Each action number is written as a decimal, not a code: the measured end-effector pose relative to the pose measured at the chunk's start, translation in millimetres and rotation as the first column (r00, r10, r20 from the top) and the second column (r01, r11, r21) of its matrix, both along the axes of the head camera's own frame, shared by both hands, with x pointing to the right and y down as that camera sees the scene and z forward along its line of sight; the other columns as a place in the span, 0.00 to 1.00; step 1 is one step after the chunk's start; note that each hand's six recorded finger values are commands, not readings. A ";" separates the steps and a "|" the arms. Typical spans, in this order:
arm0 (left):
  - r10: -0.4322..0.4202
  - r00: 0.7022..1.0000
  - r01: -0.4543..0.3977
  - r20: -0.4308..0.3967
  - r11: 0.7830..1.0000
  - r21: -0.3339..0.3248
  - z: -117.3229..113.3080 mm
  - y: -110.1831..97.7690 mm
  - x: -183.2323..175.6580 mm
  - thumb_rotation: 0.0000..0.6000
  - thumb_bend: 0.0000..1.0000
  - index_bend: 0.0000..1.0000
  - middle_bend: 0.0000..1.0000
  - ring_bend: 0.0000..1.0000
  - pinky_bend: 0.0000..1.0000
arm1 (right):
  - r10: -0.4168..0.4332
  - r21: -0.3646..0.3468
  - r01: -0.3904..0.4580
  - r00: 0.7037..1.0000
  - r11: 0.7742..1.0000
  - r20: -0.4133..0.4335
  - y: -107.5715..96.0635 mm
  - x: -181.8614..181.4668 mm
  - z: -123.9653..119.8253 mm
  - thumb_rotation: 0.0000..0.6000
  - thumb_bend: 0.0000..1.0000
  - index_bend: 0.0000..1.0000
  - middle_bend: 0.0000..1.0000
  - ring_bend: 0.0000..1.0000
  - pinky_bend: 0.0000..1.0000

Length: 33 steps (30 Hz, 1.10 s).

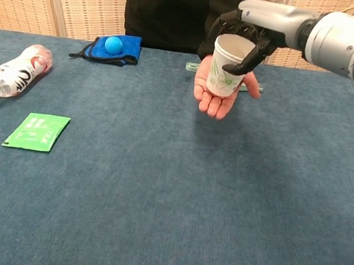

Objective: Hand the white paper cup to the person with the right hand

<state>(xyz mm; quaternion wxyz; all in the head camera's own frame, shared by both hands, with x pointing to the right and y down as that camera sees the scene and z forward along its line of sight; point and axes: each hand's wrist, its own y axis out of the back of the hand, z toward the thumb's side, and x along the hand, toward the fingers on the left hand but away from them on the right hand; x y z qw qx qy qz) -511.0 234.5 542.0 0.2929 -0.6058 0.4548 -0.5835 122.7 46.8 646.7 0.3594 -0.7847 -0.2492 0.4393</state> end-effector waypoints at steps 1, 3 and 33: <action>0.001 1.000 -0.001 0.002 1.000 -0.002 0.2 0.1 -0.2 1.00 0.32 0.09 0.00 0.01 0.25 | -0.004 -0.011 0.004 1.000 1.000 -0.002 1.0 -1.2 3.6 1.00 0.26 0.20 0.17 0.21 0.36; 0.002 1.000 -0.002 0.004 1.000 -0.004 0.6 0.2 -0.4 1.00 0.32 0.09 0.00 0.01 0.25 | -0.012 -0.036 0.012 1.000 0.999 -0.008 3.7 -2.4 9.6 1.00 0.24 0.11 0.11 0.14 0.28; 0.086 0.995 -0.087 0.046 0.996 0.027 -1.4 5.8 22.3 1.00 0.32 0.09 0.00 0.01 0.25 | 0.090 0.247 -0.067 0.992 0.967 -0.085 110.6 185.7 -76.3 1.00 0.15 0.00 0.00 0.00 0.00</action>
